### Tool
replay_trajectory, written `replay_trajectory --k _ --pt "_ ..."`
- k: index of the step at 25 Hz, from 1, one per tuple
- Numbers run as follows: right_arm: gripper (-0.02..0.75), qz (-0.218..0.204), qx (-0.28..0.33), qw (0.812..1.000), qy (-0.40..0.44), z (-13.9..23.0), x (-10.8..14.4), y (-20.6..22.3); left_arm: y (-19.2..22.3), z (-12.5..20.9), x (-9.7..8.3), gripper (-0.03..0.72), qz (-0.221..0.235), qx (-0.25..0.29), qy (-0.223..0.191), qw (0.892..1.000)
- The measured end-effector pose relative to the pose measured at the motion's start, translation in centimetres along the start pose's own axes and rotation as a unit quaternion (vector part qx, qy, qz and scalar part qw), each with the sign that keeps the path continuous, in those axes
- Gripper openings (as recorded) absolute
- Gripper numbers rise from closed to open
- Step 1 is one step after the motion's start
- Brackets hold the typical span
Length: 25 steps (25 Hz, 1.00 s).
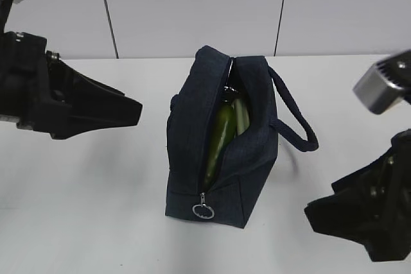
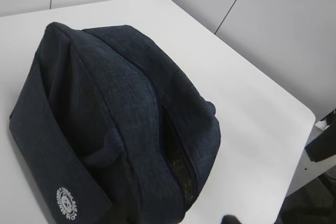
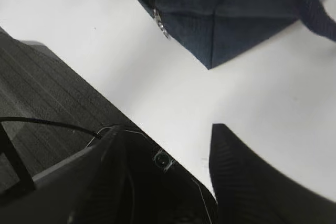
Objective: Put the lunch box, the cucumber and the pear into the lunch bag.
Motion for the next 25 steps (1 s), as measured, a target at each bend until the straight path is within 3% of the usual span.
replay_trajectory --k 9,16,25 --pt "0.393 -0.009 0.012 1.000 0.008 -0.4 -0.6 2.4 0.0 0.0 0.0 0.330 0.000 0.000 0.000 1.000" --pt "0.358 0.000 -0.055 0.998 0.007 -1.4 -0.8 2.7 0.0 0.0 0.0 0.330 0.002 0.001 0.000 1.000" --pt "0.357 -0.018 -0.109 0.993 0.041 1.2 -0.6 4.8 0.0 0.0 -0.1 0.330 0.003 0.002 0.000 1.000"
Point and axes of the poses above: a point on each arm's last joint axis where the gripper is mounted, y pointing out along that axis toward the gripper, x along the wrist's bending axis when the last joint is at zero, z = x × y, the point moved 1 cm from there along y, pointing out along that axis toward the gripper, and after that the axes turned 8 degrees about -y, right-handed, at the moved point
